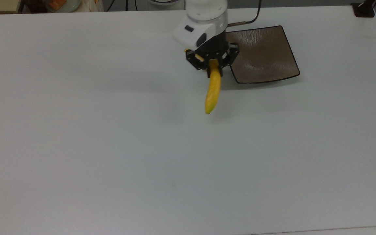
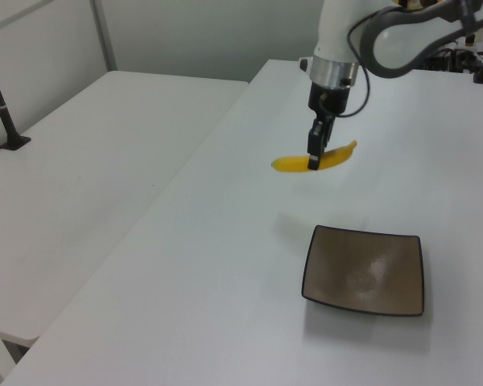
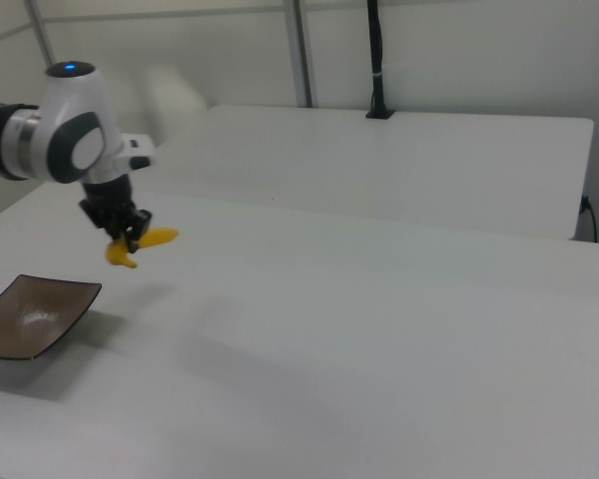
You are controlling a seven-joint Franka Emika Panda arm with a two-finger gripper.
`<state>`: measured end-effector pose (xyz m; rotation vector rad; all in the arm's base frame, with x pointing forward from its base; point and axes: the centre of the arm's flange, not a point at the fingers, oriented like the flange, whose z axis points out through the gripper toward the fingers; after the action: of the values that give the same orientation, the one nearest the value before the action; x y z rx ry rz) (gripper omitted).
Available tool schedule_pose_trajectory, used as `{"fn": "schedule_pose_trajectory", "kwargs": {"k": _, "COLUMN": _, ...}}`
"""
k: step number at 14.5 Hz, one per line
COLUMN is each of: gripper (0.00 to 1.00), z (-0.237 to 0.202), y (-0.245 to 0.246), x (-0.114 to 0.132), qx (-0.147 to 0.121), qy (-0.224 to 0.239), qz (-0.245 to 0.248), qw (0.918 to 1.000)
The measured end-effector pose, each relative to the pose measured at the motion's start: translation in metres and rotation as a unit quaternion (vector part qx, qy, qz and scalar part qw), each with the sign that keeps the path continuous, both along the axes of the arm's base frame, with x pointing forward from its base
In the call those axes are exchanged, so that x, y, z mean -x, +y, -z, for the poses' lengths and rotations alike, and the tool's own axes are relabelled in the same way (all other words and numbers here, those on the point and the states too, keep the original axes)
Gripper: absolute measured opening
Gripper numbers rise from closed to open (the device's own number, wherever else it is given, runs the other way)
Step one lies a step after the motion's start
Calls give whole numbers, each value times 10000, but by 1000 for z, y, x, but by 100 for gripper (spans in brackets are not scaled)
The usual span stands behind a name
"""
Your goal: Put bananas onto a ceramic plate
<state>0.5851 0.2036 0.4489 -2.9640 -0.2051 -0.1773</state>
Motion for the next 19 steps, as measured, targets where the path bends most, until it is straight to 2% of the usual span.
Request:
{"fn": "schedule_pose_trajectory", "kwargs": {"k": 6, "gripper": 32, "z": -5, "y": 65, "x": 54, "qx": -109, "qy": 138, "qz": -381, "qw": 9991}}
{"fn": "schedule_pose_trajectory", "kwargs": {"k": 11, "gripper": 32, "z": 0, "y": 123, "x": 100, "qx": 13, "qy": 508, "qz": -732, "qw": 9960}}
{"fn": "schedule_pose_trajectory", "kwargs": {"k": 12, "gripper": 36, "z": 1, "y": 131, "x": 107, "qx": 41, "qy": 574, "qz": -790, "qw": 9952}}
{"fn": "schedule_pose_trajectory", "kwargs": {"k": 13, "gripper": 44, "z": 2, "y": 136, "x": 112, "qx": 56, "qy": 616, "qz": -803, "qw": 9948}}
{"fn": "schedule_pose_trajectory", "kwargs": {"k": 15, "gripper": 73, "z": 2, "y": 140, "x": 116, "qx": 63, "qy": 641, "qz": -809, "qw": 9946}}
{"fn": "schedule_pose_trajectory", "kwargs": {"k": 17, "gripper": 94, "z": 0, "y": 139, "x": 114, "qx": 56, "qy": 631, "qz": -789, "qw": 9949}}
{"fn": "schedule_pose_trajectory", "kwargs": {"k": 18, "gripper": 100, "z": -1, "y": 138, "x": 113, "qx": 51, "qy": 620, "qz": -773, "qw": 9951}}
{"fn": "schedule_pose_trajectory", "kwargs": {"k": 19, "gripper": 100, "z": -2, "y": 136, "x": 112, "qx": 48, "qy": 610, "qz": -758, "qw": 9952}}
